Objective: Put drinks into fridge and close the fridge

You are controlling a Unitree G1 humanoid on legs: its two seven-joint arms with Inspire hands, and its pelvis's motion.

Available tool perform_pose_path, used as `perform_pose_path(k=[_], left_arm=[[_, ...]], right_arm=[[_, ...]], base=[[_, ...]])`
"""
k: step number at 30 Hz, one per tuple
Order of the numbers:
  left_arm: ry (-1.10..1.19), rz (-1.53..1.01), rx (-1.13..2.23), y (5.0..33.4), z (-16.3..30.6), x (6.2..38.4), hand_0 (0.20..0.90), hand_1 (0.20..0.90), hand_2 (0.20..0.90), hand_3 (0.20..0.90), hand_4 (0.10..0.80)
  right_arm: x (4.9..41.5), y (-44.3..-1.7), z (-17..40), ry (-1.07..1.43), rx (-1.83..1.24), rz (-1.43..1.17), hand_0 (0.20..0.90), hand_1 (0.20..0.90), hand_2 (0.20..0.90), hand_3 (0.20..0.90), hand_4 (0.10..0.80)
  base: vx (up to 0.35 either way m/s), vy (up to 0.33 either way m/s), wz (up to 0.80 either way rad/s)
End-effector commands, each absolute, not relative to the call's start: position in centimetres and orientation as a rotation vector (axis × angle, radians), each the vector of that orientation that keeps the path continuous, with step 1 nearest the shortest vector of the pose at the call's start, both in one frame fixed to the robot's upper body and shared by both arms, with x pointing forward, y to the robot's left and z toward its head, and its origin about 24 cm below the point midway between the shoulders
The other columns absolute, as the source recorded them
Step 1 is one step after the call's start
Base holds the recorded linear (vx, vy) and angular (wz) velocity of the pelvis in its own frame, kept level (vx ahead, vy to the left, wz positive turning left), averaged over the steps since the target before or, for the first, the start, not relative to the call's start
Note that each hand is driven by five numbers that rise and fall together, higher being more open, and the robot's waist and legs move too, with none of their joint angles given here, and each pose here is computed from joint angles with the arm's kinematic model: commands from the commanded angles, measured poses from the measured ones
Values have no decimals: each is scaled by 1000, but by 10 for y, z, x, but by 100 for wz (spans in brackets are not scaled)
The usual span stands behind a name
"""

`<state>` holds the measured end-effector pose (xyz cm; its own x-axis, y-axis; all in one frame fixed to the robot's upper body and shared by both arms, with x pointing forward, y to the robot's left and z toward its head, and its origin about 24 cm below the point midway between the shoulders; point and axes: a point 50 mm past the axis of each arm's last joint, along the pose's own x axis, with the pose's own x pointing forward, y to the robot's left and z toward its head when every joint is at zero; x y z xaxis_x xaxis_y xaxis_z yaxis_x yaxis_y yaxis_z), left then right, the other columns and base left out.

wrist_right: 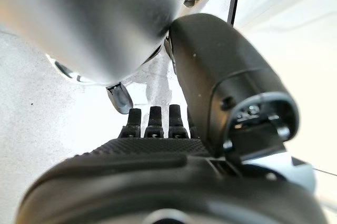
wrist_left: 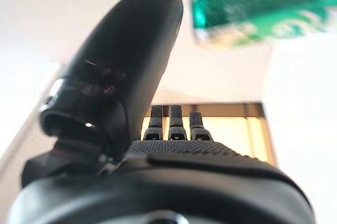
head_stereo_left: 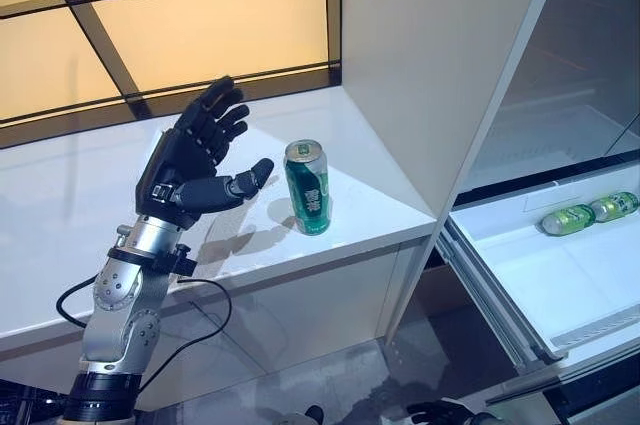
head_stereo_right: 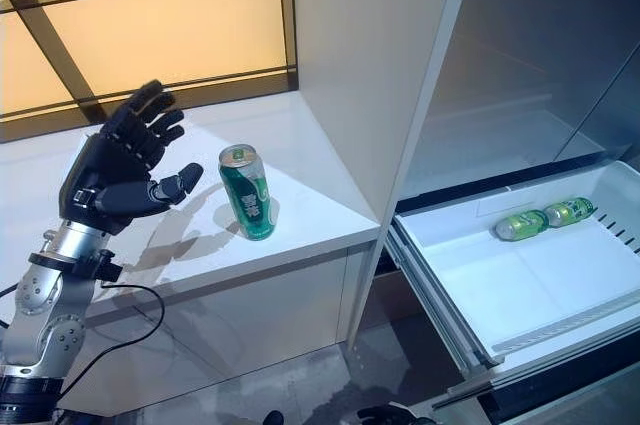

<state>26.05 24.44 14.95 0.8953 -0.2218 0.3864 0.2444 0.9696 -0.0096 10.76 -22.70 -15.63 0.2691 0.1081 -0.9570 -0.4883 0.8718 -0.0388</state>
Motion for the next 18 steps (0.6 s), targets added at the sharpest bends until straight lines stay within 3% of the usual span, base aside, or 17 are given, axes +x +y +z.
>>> perform_pose_path(k=[1,18], left_arm=[[-543,-239,33,256,187,255,900,900,900,900,800],[-451,-345,-25,246,176,265,900,900,900,900,800]], right_arm=[[112,-233,-153,1248,-409,474,900,900,900,900,800],[111,-241,-151,1265,-401,467,900,900,900,900,800]], base=[[0,0,0],[0,0,0]])
